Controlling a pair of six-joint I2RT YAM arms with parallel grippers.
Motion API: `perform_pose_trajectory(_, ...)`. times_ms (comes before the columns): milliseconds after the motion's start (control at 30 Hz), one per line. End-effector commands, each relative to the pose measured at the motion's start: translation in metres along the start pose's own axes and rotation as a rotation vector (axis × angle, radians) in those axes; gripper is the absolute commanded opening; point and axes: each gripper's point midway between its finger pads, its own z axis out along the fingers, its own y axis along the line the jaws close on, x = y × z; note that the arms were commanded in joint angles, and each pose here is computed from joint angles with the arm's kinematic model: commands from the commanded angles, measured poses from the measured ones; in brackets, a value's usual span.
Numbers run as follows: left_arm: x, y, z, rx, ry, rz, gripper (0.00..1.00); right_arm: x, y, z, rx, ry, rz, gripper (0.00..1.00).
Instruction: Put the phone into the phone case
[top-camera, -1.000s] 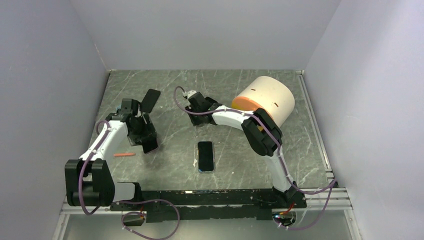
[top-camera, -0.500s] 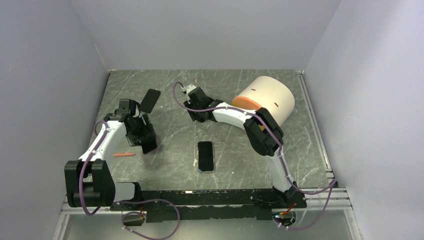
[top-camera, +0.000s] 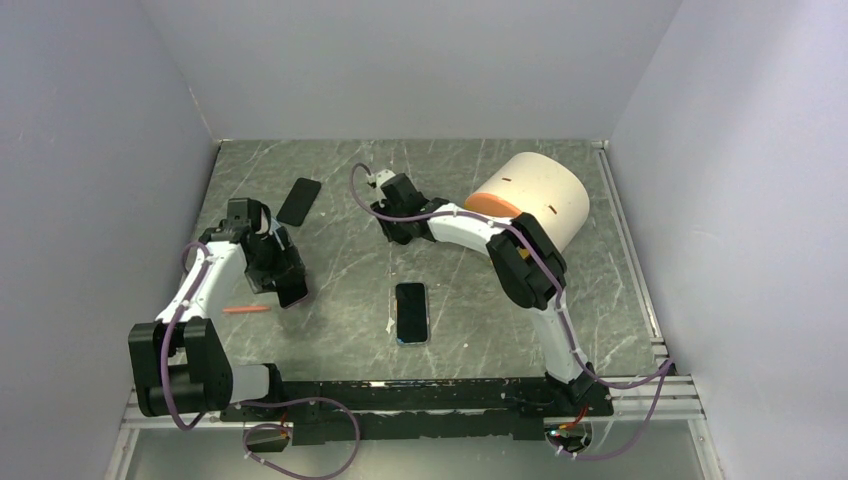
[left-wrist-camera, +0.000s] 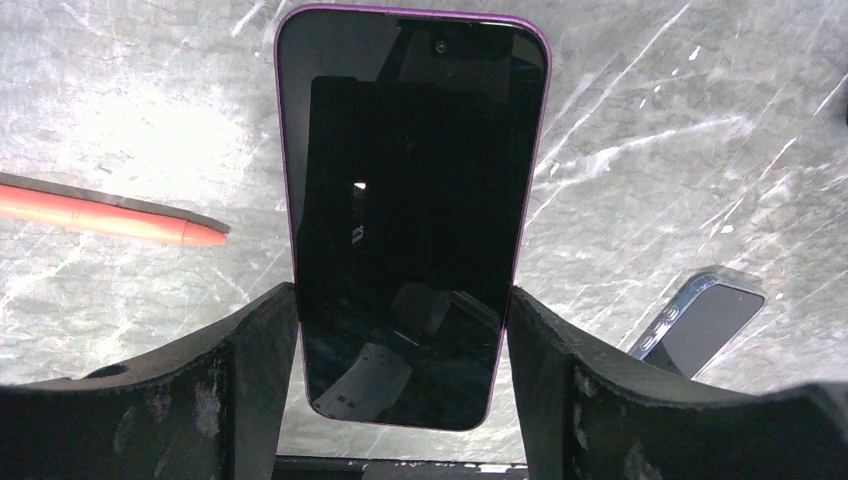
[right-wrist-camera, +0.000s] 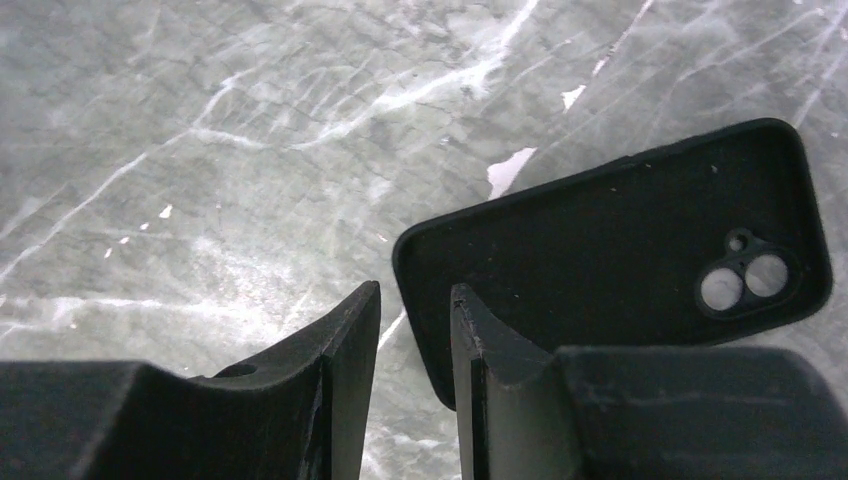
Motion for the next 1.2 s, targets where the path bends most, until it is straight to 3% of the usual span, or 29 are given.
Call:
perform_pose_trajectory(0, -0.019, -0.010, -0.013, 0.055, -0.053, 0.010, 0.41, -0.008, 0.016, 0.007, -0.072, -0.037, -0.030, 0.36)
perform_pose_trajectory(300, -0.020, -0.007, -0.015, 0.065, -0.056, 0.003, 0.41, 0.005, 0.020, 0.015, -0.073, -0.009, -0.049, 0.32)
perform_pose_trajectory(433, -0.021, -0.007, -0.015, 0.063, -0.053, 0.003, 0.41, 0.000, 0.030, 0.009, -0.087, -0.040, -0.088, 0.15)
perform_pose_trajectory(567, -0.022, -0.006, -0.015, 0.063, -0.059, -0.001, 0.41, -0.010, 0.069, -0.012, -0.185, -0.121, -0.190, 0.00)
perform_pose_trajectory(767, -0.023, -0.005, -0.014, 0.067, -0.055, -0.012, 0.41, -0.005, 0.126, -0.044, -0.282, -0.202, -0.320, 0.00)
perform_pose_trajectory(1000, -0.026, -0.004, -0.014, 0.087, -0.057, -0.028, 0.41, 0.009, 0.175, -0.081, -0.384, -0.273, -0.306, 0.00)
perform_pose_trajectory(1167, -0.026, -0.011, -0.011, 0.128, -0.047, -0.022, 0.39, 0.050, 0.203, -0.093, -0.462, -0.228, -0.367, 0.00)
